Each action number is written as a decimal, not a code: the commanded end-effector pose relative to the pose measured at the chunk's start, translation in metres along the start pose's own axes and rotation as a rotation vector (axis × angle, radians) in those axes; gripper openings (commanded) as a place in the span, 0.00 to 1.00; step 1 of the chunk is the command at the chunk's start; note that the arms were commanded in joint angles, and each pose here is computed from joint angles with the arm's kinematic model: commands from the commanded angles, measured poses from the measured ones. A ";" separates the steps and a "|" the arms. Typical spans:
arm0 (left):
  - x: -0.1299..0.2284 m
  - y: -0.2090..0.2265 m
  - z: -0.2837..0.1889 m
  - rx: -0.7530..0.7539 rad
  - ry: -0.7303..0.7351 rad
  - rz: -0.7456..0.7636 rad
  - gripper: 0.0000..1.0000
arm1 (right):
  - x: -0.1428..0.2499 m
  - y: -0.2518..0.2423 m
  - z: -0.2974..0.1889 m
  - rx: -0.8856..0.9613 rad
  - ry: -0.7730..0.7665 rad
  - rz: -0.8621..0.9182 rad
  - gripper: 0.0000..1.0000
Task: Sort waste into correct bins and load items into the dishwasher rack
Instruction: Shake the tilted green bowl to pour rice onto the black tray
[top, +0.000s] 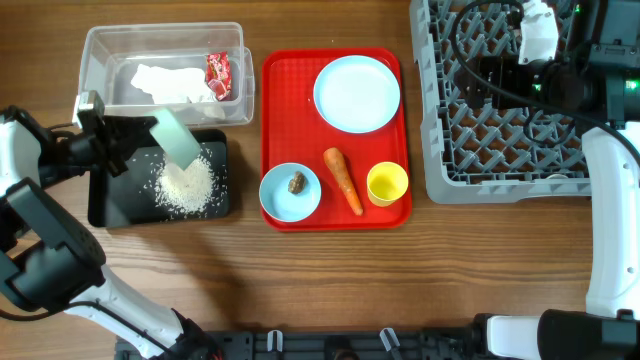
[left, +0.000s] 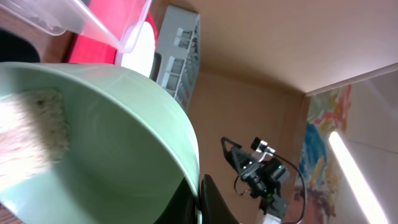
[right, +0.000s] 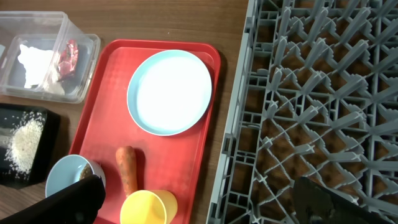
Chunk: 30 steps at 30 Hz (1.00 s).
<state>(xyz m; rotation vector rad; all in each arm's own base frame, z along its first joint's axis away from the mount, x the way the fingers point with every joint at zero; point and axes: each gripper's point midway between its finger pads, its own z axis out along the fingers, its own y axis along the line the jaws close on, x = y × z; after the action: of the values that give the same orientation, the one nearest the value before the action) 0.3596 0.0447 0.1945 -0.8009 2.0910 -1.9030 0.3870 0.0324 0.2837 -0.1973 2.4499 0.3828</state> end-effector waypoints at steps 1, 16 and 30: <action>-0.001 -0.018 -0.002 0.074 -0.031 0.036 0.04 | -0.002 -0.004 0.004 0.007 0.005 0.013 0.99; -0.001 -0.032 -0.004 0.150 -0.052 -0.015 0.04 | -0.002 -0.004 0.004 0.008 0.005 0.013 1.00; 0.007 -0.048 -0.006 0.170 -0.064 0.032 0.04 | -0.001 -0.004 0.004 0.007 0.008 0.014 1.00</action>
<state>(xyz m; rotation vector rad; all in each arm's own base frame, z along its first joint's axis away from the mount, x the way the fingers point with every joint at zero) 0.3638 0.0450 0.2295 -0.8383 1.9059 -2.0018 0.3869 0.0324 0.2836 -0.1972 2.4502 0.3829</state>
